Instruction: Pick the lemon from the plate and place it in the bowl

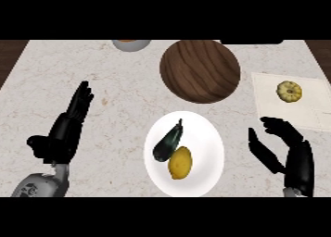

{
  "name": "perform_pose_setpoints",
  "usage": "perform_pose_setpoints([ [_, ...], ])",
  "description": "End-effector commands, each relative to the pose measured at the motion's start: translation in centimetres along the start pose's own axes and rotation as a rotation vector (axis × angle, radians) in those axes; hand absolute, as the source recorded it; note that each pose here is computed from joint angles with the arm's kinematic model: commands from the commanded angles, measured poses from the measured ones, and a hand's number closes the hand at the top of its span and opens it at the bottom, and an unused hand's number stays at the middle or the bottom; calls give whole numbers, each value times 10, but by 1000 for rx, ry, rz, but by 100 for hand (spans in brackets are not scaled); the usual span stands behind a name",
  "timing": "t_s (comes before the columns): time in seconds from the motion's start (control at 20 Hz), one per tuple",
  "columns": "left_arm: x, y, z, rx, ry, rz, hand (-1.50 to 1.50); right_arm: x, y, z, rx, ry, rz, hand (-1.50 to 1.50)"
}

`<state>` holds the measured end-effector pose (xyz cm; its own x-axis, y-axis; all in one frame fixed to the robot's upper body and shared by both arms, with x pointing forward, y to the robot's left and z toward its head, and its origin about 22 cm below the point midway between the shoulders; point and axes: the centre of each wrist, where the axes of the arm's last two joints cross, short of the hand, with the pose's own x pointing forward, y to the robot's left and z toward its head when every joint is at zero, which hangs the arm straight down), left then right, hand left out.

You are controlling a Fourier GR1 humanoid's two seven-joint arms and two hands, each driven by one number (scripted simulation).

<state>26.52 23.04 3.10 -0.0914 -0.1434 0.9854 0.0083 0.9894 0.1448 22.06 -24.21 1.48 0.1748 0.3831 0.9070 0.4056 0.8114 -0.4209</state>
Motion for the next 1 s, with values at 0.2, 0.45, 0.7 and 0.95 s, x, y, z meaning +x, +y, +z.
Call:
perform_pose_setpoints([
  [0.2,-7,0,0,-1,83,18,0,30,74,72,-394,-220,-192,-150],
  [0.45,-4,-8,-4,-5,77,38,0,8,94,110,-478,-249,-112,-150],
  [0.7,-9,-6,-2,25,69,33,0,-9,81,127,-482,-104,-40,-150],
  [0.95,-5,-4,-1,10,66,24,0,-11,76,150,-390,73,-15,-150],
])
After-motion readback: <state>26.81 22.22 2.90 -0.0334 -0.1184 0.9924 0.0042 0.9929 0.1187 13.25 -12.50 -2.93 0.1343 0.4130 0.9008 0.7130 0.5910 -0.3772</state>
